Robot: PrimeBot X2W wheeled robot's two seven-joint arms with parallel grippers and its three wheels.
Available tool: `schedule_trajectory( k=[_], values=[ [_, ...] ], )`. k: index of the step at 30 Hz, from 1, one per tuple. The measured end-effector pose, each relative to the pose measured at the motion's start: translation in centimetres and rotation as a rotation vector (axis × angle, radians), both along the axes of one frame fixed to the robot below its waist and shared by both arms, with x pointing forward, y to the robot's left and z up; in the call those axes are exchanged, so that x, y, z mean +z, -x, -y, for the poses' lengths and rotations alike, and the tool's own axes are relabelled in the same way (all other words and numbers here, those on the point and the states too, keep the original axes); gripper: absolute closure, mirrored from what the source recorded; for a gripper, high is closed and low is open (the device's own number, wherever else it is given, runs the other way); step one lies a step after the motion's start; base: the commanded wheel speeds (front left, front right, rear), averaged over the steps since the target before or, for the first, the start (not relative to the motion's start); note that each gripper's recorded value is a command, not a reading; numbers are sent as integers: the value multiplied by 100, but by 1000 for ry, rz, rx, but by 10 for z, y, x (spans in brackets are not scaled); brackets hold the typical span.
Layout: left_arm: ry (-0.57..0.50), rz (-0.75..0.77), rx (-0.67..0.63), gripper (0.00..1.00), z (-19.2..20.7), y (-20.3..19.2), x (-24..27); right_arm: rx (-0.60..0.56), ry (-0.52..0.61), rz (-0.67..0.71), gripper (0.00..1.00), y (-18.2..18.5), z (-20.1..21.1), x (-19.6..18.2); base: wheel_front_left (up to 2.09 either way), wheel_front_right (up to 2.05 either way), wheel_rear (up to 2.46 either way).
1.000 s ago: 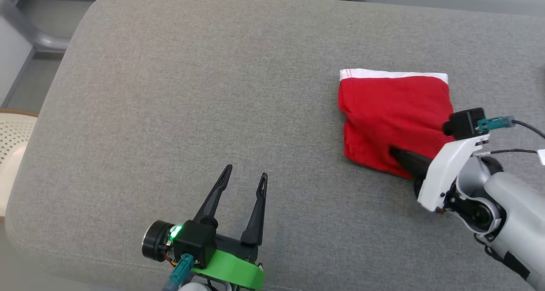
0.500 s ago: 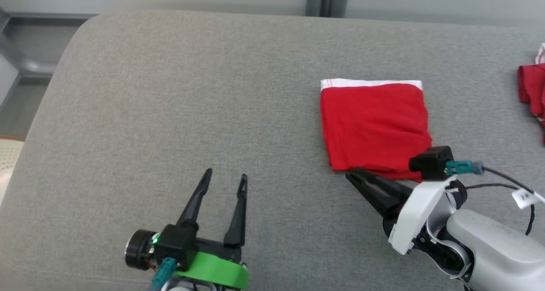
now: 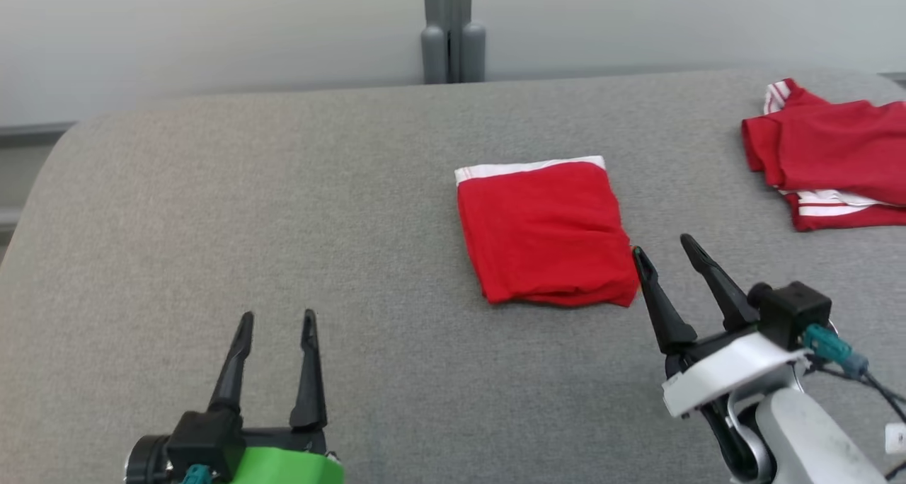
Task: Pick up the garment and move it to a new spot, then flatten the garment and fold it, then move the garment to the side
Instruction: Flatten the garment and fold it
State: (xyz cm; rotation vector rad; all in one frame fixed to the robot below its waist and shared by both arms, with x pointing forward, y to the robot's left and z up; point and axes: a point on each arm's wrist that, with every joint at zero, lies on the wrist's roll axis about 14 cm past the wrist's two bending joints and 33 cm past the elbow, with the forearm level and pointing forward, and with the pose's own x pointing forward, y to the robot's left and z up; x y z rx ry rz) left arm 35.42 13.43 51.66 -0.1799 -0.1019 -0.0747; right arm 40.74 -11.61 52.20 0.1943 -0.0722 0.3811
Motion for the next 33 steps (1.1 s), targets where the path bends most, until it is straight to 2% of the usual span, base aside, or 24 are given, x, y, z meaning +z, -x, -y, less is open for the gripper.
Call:
schedule_trajectory(
  k=[6, 12, 33],
  values=[
    [-37, 36, -4, 0, 1, 6, 10, -133, 53, 73, 0, 29, 28, 13, 0, 0, 0],
    [-81, 55, -22, 0, 6, 12, 14, -188, 76, 74, 0, 50, 39, 10, 0, 0, 0],
    [-112, 40, -16, 0, 4, 25, 7, -176, 90, 51, 0, 59, 34, 0, 0, 0, 0]
  ],
)
